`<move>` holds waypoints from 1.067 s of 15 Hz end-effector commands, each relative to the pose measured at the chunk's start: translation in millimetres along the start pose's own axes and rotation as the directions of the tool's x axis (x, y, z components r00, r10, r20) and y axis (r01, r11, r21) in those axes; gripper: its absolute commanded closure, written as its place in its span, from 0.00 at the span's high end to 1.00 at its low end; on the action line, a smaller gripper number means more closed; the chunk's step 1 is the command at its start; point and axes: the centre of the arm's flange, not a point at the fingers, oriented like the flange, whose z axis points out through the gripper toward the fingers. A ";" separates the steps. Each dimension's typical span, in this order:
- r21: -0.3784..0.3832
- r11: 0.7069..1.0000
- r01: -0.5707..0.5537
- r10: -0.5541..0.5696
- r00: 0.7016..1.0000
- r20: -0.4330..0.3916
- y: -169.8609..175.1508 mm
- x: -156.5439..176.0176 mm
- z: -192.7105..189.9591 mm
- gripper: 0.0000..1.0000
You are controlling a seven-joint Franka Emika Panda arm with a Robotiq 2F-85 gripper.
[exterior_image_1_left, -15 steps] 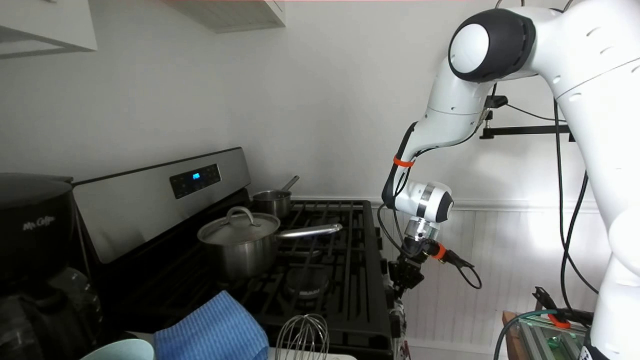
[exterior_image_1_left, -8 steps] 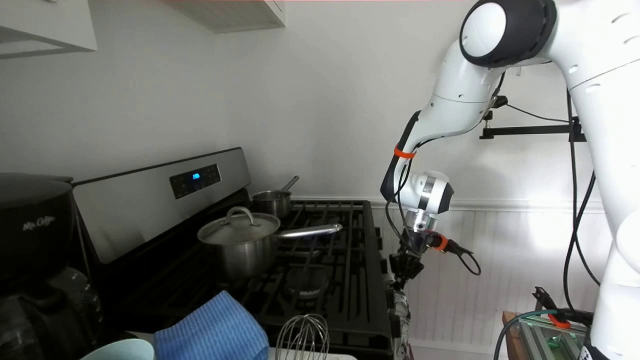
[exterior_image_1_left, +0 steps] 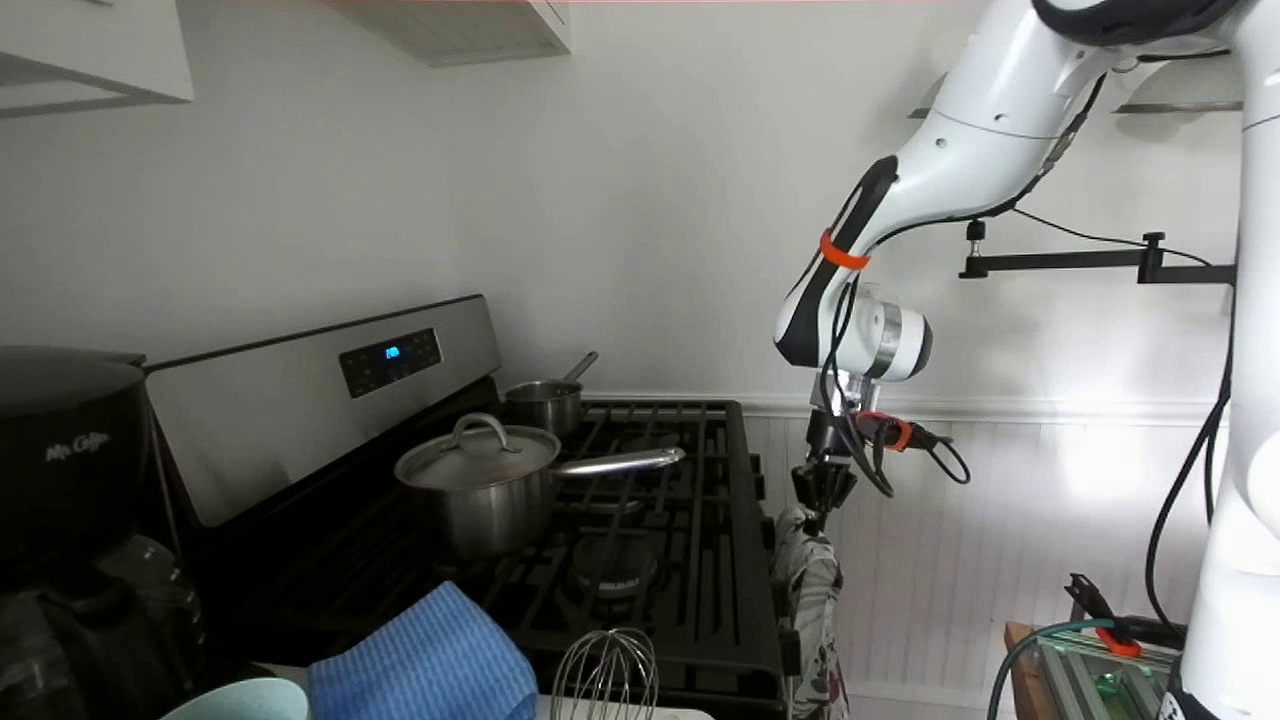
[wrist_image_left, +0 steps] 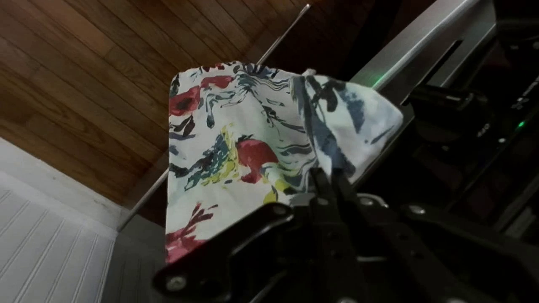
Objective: Move the pot's lid to the stove using the tea towel
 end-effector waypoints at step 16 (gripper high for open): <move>-0.190 0.953 0.236 -0.258 0.961 -0.103 -93.8 -38.8 -175.9 0.05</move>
